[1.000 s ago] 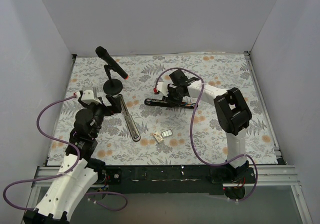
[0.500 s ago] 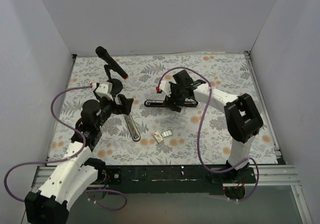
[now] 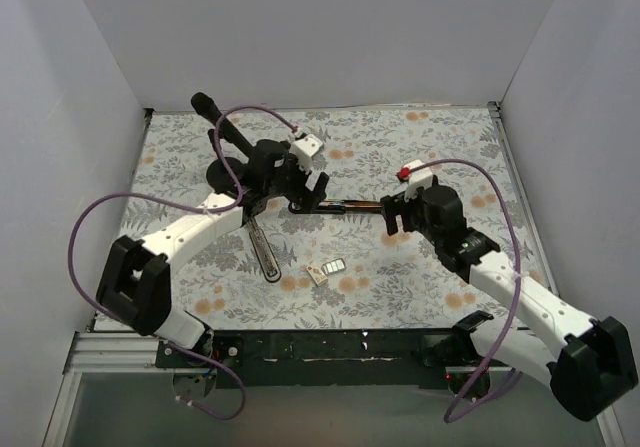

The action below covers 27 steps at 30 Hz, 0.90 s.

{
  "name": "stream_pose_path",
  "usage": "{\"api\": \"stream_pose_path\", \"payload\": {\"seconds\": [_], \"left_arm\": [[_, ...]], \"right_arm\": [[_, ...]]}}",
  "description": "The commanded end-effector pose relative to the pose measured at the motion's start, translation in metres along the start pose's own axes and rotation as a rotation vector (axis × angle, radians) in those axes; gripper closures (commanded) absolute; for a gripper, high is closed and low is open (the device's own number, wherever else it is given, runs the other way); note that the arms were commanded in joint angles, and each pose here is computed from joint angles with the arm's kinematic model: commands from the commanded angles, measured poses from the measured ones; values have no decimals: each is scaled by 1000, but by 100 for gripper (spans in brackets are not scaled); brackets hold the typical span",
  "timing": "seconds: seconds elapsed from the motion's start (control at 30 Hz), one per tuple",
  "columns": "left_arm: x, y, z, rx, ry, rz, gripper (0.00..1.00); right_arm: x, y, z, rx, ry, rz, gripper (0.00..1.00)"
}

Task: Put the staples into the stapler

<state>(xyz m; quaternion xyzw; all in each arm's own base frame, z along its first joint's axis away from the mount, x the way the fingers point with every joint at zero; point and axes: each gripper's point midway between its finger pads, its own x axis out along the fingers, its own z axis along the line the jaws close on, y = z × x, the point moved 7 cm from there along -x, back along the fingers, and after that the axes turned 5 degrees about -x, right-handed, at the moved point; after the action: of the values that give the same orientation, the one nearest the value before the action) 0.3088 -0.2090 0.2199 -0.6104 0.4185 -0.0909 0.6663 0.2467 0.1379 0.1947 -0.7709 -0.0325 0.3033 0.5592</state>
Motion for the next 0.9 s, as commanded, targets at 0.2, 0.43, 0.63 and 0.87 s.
{"api": "stream_pose_path", "payload": {"seconds": [0.2, 0.43, 0.63, 0.87], "left_arm": [[70, 19, -11, 285, 144, 210, 6], [114, 38, -13, 334, 195, 313, 16], [146, 48, -11, 350, 209, 358, 23], [160, 60, -10, 340, 206, 422, 42]], "right_arm": [[-62, 19, -1, 322, 104, -288, 7], [-76, 37, 1, 327, 101, -252, 7], [-78, 43, 0, 323, 112, -238, 7], [-77, 44, 1, 306, 102, -224, 7]]}}
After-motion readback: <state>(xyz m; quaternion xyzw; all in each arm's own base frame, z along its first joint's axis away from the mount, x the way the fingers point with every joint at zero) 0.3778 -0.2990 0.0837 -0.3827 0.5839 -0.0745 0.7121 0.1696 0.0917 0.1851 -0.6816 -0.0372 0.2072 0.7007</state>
